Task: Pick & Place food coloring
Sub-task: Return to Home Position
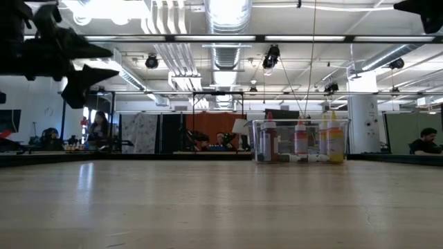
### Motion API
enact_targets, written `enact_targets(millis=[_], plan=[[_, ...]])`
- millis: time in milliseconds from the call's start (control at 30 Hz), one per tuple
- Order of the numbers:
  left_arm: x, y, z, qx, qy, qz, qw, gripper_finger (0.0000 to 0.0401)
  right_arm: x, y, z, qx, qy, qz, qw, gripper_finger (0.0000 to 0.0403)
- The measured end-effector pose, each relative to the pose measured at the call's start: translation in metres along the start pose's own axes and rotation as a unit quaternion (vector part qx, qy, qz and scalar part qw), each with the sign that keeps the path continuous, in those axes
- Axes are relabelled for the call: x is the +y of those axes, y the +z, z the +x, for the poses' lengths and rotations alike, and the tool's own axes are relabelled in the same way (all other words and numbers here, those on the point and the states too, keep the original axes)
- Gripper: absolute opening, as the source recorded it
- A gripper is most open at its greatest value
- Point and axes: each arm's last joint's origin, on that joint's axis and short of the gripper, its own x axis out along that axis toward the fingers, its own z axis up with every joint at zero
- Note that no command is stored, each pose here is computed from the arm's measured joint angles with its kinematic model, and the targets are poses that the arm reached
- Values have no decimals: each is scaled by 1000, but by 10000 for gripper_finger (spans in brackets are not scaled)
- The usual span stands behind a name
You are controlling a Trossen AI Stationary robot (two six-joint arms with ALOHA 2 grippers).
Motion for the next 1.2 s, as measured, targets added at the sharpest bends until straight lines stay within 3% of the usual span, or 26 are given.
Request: enact_targets(millis=[200, 900, 933, 1000, 1100, 1200], plan=[[12, 5, 1, -27, 61, 6, 998, 167, 0, 0, 0, 0, 0, 0, 1000, 123], [7, 2, 1, -16, 34, -8, 999, 167, 0, 0, 0, -1, 0, 0, 1000, 123], [7, 2, 1, -12, 33, 1, 999, 167, 0, 0, 0, -1, 0, 0, 1000, 123], [6, 0, 1, 4, 20, 87, 996, 167, 0, 0, 0, -1, 0, 0, 1000, 123], [5, -1, 1, 12, 5, 211, 977, 167, 0, 0, 0, -1, 0, 0, 1000, 123], [5, -1, 1, 18, -3, 238, 971, 167, 0, 0, 0, -1, 0, 0, 1000, 123]])
